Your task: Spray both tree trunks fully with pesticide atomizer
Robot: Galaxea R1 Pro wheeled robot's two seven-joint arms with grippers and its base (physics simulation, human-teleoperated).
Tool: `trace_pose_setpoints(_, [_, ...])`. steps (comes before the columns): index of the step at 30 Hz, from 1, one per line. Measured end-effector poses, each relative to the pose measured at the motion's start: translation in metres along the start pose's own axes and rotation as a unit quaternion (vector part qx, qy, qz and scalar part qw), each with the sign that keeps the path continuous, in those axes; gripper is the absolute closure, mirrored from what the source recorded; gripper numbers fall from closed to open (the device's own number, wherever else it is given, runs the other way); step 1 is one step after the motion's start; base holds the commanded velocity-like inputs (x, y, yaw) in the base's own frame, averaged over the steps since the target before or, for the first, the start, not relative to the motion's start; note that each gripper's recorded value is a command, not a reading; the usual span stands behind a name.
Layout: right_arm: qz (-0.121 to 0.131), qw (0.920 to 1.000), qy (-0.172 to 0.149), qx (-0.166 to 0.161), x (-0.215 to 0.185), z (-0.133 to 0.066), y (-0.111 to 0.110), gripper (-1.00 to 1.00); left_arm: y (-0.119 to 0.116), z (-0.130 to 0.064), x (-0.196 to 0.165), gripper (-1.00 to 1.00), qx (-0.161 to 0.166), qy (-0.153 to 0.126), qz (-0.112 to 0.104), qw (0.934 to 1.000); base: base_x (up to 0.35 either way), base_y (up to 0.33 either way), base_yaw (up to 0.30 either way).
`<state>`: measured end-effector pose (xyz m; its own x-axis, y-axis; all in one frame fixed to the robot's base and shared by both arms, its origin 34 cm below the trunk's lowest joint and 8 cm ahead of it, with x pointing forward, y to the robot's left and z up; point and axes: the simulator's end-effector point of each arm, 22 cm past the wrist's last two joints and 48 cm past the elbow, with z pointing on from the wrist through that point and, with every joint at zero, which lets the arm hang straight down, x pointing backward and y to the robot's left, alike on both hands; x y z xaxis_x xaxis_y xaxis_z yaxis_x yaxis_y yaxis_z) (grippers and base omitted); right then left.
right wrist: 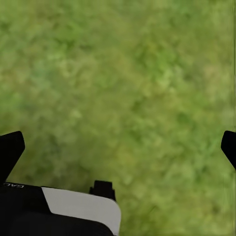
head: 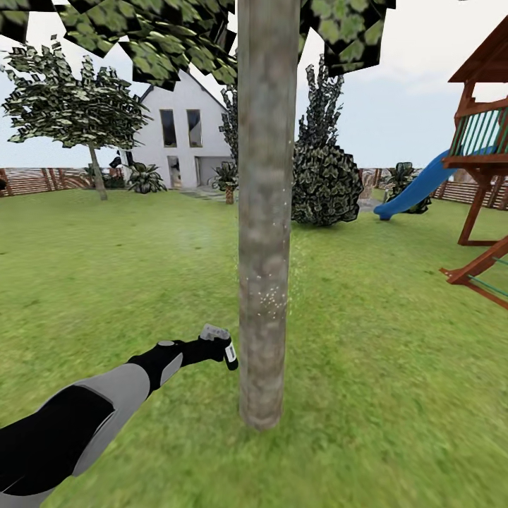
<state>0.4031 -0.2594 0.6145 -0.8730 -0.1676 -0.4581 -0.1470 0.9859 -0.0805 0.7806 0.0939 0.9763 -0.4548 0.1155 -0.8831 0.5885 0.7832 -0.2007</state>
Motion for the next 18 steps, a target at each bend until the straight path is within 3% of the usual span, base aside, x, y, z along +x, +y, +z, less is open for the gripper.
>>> trace_pose_setpoints(12, [-0.007, 1.0000, -0.001, 0.003, -0.001, 0.000, -0.006, -1.00, 0.000, -0.002, 0.005, 1.00, 0.003, 0.006, -0.007, 1.0000, 0.002, 0.000, 0.000])
trace_pose_setpoints(15, [-0.055, 0.9984, 0.000, -0.008, 0.000, 0.000, -0.002, -1.00, -0.027, -0.002, -0.026, 1.00, 0.054, 0.017, -0.019, 0.9982, 0.000, 0.000, 0.000])
trace_pose_setpoints(18, [-0.063, 0.9980, 0.000, -0.009, 0.001, 0.000, -0.002, -1.00, -0.042, -0.026, -0.082, 1.00, 0.104, 0.007, 0.004, 0.9945, 0.000, 0.000, 0.000])
